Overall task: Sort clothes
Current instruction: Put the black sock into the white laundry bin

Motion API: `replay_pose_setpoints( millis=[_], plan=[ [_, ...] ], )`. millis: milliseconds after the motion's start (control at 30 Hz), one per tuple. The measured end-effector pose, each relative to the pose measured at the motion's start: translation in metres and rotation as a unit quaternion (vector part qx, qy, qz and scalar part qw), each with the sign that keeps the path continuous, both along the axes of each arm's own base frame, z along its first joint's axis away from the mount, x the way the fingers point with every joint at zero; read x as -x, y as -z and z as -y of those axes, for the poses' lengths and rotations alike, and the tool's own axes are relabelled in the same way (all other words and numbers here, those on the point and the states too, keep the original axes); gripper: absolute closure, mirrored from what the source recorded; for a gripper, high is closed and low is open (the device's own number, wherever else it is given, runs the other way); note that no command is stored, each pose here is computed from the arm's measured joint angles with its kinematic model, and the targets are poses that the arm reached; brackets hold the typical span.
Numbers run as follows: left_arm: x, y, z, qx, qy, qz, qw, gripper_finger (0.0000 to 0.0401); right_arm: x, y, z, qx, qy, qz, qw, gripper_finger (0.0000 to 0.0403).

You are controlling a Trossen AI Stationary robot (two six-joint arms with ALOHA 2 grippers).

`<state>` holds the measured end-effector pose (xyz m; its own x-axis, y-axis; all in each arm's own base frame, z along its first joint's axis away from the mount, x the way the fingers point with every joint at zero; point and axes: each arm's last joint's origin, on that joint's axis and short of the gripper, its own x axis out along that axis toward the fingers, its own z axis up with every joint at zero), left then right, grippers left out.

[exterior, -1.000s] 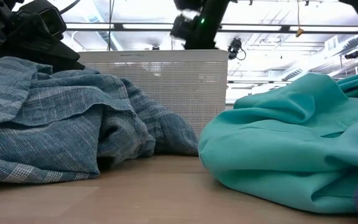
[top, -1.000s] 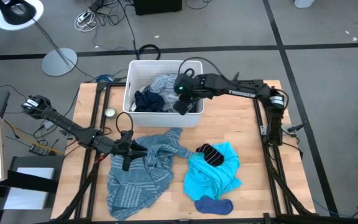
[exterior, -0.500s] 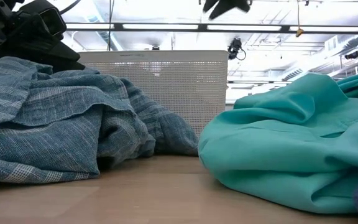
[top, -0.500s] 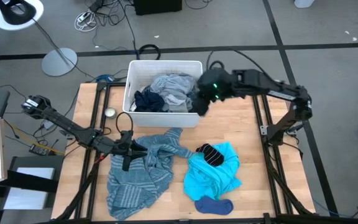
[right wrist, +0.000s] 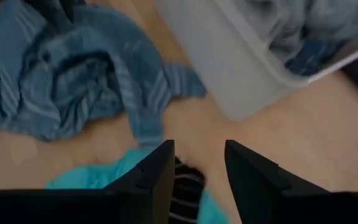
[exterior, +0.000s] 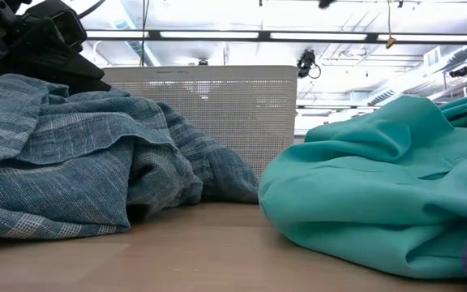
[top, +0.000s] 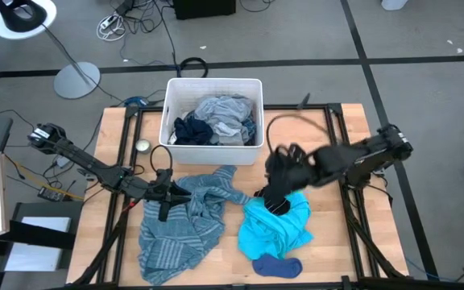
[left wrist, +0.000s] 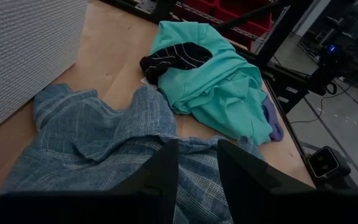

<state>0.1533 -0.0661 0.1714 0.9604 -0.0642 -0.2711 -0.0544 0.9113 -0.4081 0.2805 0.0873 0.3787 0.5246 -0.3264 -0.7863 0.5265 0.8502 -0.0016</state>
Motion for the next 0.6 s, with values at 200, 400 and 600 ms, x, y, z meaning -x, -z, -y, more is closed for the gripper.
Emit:
replay_pose_setpoints(
  millis=[200,400,600],
  plan=[
    [0.0,0.0,0.0,0.0,-0.001,0.0,1.0,0.0284,-0.001,0.068,-0.03,-0.03,0.011,-0.01,0.999,0.0261],
    [0.0,0.0,0.0,0.0,-0.002,0.0,1.0,0.0284,0.0,0.131,-0.036,-0.036,0.003,-0.002,0.999,0.026],
    [0.0,0.0,0.0,0.0,-0.002,0.001,1.0,0.0284,0.004,0.179,-0.028,-0.039,-0.008,0.025,0.999,0.0259]
  ],
)
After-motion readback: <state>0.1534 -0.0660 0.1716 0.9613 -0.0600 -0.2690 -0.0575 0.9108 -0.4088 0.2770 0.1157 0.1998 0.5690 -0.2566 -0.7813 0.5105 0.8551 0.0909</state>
